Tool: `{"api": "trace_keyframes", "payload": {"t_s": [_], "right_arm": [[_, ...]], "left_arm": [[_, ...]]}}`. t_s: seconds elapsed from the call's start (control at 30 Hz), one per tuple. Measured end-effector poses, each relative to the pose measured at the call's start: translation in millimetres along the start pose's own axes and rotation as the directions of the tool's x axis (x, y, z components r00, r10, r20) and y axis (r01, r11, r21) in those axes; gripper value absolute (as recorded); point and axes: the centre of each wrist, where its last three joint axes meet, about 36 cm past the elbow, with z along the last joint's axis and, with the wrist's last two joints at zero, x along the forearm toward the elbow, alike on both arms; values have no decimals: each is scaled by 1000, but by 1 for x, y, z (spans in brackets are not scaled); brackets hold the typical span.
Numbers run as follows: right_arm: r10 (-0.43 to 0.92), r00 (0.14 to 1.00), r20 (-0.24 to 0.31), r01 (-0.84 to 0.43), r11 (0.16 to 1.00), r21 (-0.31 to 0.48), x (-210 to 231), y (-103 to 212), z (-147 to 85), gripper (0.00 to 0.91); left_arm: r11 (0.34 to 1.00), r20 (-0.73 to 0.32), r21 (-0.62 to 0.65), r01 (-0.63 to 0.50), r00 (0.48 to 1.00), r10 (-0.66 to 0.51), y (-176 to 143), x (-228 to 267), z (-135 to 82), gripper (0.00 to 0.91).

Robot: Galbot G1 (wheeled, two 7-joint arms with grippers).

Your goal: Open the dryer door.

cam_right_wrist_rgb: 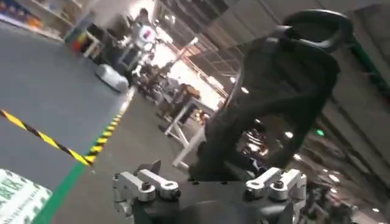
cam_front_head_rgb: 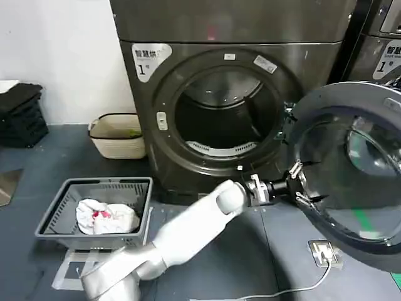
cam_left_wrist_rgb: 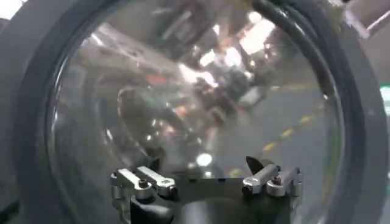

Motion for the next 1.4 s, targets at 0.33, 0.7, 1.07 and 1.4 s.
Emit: {"api": "trace_keyframes", "payload": {"t_s": [0.33, 0.7, 1.07, 1.4], "right_arm": [[-9, 1000, 17, 9, 1000, 21, -1, -8, 6, 907], [-15, 1000, 24, 14, 1000, 15, 0, -5, 5, 907], [-21, 999, 30, 20, 1000, 16, 2, -2, 4, 907], [-40, 999, 29, 39, 999, 14, 8, 7, 6, 907]], "left_arm": [[1000, -23, 6, -5, 1000, 5, -1, 2, 6, 907], [998, -123, 19, 59, 991, -57, -1, 7, 15, 907], [997, -192, 31, 68, 979, -61, 6, 10, 22, 907], [997, -243, 16, 69, 968, -63, 21, 15, 29, 907]]}}
